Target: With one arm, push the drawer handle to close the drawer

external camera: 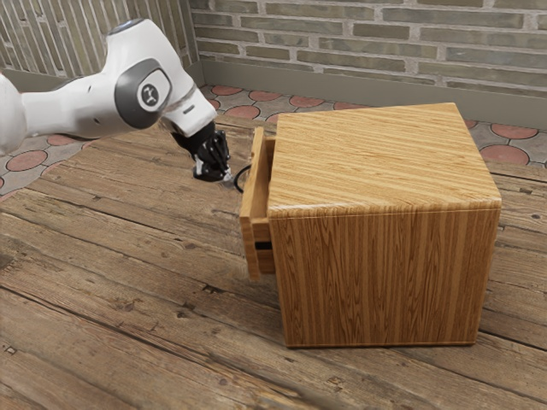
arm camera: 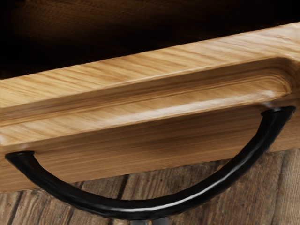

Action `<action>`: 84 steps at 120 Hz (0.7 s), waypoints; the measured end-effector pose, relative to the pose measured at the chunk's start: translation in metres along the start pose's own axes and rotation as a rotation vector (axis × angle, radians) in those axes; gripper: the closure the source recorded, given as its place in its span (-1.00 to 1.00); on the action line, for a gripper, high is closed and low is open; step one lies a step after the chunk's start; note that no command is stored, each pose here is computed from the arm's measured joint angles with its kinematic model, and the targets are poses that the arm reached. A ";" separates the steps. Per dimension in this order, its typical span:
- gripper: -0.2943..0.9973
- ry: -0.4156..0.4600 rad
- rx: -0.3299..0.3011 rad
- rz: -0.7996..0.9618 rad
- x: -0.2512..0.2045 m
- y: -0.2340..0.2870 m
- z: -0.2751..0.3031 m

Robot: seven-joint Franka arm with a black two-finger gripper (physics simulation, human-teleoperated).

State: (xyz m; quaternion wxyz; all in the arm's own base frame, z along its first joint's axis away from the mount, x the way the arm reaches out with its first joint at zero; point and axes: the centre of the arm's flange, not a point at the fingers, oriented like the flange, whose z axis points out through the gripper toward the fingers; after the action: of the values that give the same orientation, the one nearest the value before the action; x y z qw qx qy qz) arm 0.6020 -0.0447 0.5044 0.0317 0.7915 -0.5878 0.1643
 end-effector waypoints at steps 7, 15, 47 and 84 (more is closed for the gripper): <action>0.67 0.005 0.003 0.020 0.015 0.000 0.001; 0.67 0.009 0.002 0.031 0.025 0.000 0.002; 0.67 0.011 0.001 0.039 0.037 -0.002 0.008; 0.16 -0.016 -0.031 -0.142 -0.062 0.025 -0.057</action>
State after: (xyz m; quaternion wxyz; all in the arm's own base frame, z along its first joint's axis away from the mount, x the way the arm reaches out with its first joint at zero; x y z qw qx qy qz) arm 0.5499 0.0181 0.5360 0.0507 0.8319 -0.5329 0.1462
